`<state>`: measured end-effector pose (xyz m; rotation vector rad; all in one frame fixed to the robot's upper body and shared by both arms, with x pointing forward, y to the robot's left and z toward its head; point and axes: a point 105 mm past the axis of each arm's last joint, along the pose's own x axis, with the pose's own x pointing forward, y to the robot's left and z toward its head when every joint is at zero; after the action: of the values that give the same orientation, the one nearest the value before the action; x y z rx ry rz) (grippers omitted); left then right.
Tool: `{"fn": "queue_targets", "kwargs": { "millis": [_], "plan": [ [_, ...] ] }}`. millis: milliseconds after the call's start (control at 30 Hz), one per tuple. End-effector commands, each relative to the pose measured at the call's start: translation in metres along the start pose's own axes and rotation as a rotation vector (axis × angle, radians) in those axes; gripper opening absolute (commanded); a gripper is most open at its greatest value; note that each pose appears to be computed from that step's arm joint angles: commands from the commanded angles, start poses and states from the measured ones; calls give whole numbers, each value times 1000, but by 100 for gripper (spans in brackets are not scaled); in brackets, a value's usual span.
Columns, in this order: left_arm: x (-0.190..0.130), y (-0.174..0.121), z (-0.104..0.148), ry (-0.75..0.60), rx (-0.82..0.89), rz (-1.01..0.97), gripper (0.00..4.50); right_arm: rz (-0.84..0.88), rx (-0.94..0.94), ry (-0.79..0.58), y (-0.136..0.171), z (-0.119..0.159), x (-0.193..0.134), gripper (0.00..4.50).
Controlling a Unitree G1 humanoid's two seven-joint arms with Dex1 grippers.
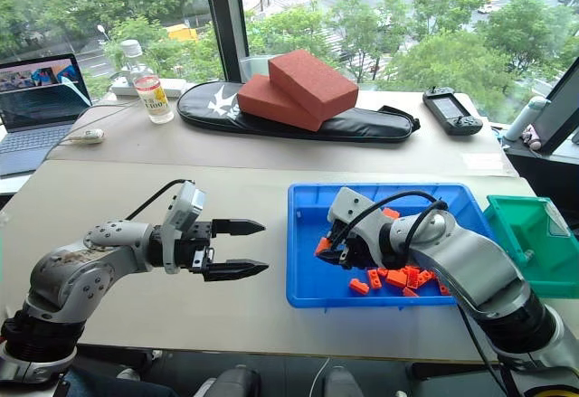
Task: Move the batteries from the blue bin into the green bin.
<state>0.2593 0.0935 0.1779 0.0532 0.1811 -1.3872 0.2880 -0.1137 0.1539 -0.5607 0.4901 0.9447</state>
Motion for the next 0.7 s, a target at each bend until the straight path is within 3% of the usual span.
{"fn": "queue_targets", "kwargs": {
  "millis": [33,133,167,400,600,700],
  "plan": [
    [1,-6,10,-21,44,-19,450,-69,-17,-8,-12,2,-6,261],
    [1,-6,10,-21,43,-18,450,-116,2,-24,-23,4,-22,379],
    [1,-6,10,-21,42,-18,450,-135,7,-26,-28,3,-30,398],
    [3,-6,8,-24,39,-21,450,-170,42,134,-39,-44,-69,398],
    [3,-6,7,-25,36,-26,450,-78,48,197,-24,-70,-69,398],
    [3,-6,7,-25,36,-27,450,-107,61,193,-31,-75,-65,398]
  ]
}}
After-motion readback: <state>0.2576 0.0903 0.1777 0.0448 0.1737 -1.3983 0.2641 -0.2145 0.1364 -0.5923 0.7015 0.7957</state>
